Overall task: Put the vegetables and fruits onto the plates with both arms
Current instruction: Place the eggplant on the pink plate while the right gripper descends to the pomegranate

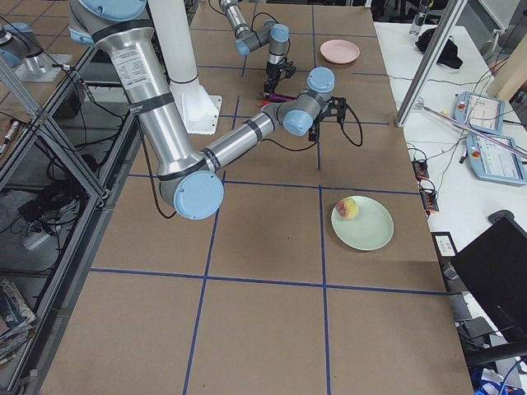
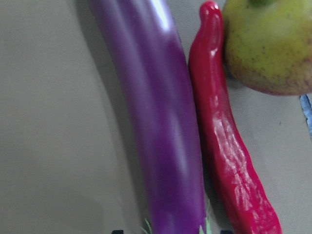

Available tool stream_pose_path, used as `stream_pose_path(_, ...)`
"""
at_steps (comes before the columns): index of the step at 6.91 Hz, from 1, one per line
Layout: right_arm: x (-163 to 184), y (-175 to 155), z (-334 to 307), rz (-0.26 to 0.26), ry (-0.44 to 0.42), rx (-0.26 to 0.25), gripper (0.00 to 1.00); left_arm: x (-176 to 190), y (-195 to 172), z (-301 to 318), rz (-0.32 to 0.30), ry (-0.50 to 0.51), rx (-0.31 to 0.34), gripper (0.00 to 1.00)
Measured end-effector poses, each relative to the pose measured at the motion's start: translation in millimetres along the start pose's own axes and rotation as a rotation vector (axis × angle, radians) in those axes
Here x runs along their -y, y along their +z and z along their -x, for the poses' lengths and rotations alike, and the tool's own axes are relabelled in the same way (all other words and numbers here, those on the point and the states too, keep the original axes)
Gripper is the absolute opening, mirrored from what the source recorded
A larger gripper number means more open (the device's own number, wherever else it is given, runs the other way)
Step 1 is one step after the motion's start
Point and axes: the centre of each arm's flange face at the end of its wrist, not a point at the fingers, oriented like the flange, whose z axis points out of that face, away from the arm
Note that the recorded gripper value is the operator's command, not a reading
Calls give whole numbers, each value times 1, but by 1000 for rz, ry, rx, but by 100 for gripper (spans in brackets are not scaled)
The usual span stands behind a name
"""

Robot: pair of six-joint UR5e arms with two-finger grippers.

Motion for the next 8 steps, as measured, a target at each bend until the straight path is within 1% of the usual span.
stream_pose_path(1, -11, 18, 22, -8, 17, -5, 100, 2, -6, -1, -10, -1, -5, 6)
stream_pose_path(2, -23, 34, 39, -16, 41, -10, 100, 11, -26, 6, -46, -31, -13, 6)
stream_pose_path(3, -34, 48, 54, -27, 71, -15, 100, 29, -61, 28, -107, -114, -14, 6)
stream_pose_path(4, -44, 59, 72, -51, 100, -14, 100, 49, -99, 68, -174, -227, 5, 6)
stream_pose_path(5, -55, 68, 90, -71, 130, -8, 100, 61, -130, 125, -229, -328, 43, 6)
stream_pose_path(6, -66, 78, 105, -83, 157, -2, 100, 66, -151, 187, -260, -389, 97, 6)
stream_pose_path(7, -77, 87, 120, -99, 171, 4, 100, 72, -158, 247, -265, -417, 160, 9)
stream_pose_path(8, -87, 95, 131, -109, 179, 5, 100, 79, -158, 310, -249, -439, 226, 11)
